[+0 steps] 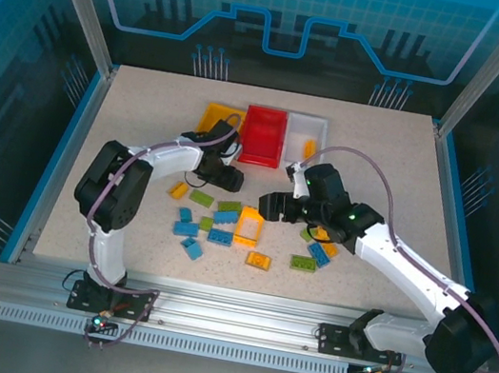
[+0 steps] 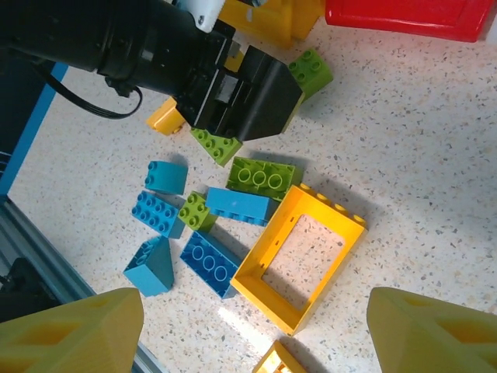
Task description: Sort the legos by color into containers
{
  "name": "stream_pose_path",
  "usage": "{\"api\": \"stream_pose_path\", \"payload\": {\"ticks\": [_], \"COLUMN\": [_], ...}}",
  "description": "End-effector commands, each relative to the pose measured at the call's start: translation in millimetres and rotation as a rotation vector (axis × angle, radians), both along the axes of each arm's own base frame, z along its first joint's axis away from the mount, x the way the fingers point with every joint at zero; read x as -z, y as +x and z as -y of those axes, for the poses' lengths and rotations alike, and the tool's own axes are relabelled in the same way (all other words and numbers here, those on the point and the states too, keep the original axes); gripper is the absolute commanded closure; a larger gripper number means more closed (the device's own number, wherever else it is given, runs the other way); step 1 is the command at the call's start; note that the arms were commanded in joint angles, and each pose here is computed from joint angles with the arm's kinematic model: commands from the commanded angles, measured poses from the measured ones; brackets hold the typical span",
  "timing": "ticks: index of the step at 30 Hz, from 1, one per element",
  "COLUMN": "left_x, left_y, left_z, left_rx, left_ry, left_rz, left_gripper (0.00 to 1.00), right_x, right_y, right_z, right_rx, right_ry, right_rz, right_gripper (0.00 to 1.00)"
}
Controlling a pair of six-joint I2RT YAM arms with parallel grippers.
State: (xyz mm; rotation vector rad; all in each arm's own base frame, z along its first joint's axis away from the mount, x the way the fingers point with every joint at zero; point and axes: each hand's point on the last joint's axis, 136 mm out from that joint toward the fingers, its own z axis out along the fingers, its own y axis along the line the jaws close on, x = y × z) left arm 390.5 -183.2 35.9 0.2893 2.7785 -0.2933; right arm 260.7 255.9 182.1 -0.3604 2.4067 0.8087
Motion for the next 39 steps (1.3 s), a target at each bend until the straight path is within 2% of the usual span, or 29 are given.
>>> {"api": "stream_pose_path", "payload": {"ticks": [1,10,14,20,24,30,34,39], "left_x": [6.2,15.5,12.8,-38.2,-80.6,-116.8,-114.9,-92.2], "left_y": [8.9,12.5,7.3,-13.3,-14.3,15.1,45.4,81.1], "left_z": [-0.2,1.2,6.7,16.8,-4.9,-32.1,-42.9,-54.9], "left_rx": [0.01,0.011,0.034,0.018,-0.072,-0.17,-0.21,-0.247], "left_ry": [0.002,0.019,0.029,0.0,-0.017,-0.057,-0.074,-0.087], "left_rz": [0.018,0.023,0.04,0.135,0.192,0.216,0.178,0.108], "left_gripper": [0.39,0.5,0.62,0.68,0.7,0.71,0.72,0.71], "right_x": [-11.3,-5.5,-7.3,-19.0,-27.2,-41.6,-47.7,-53.1], "right_y": [-4.2,-7.9,-6.9,-4.3,-0.3,18.4,33.4,49.8], "right_z": [-5.5,-0.4,1.9,8.3,8.9,-3.7,-18.6,-38.7], "right_rx": [0.007,0.025,0.039,0.059,0.071,0.082,0.078,0.064], "right_ry": [0.065,0.051,0.05,0.051,0.083,0.104,0.124,0.138], "right_rz": [0.007,-0.01,-0.003,0.049,0.104,0.137,0.146,0.157], "right_gripper": [0.23,0.23,0.24,0.24,0.24,0.25,0.25,0.25]}}
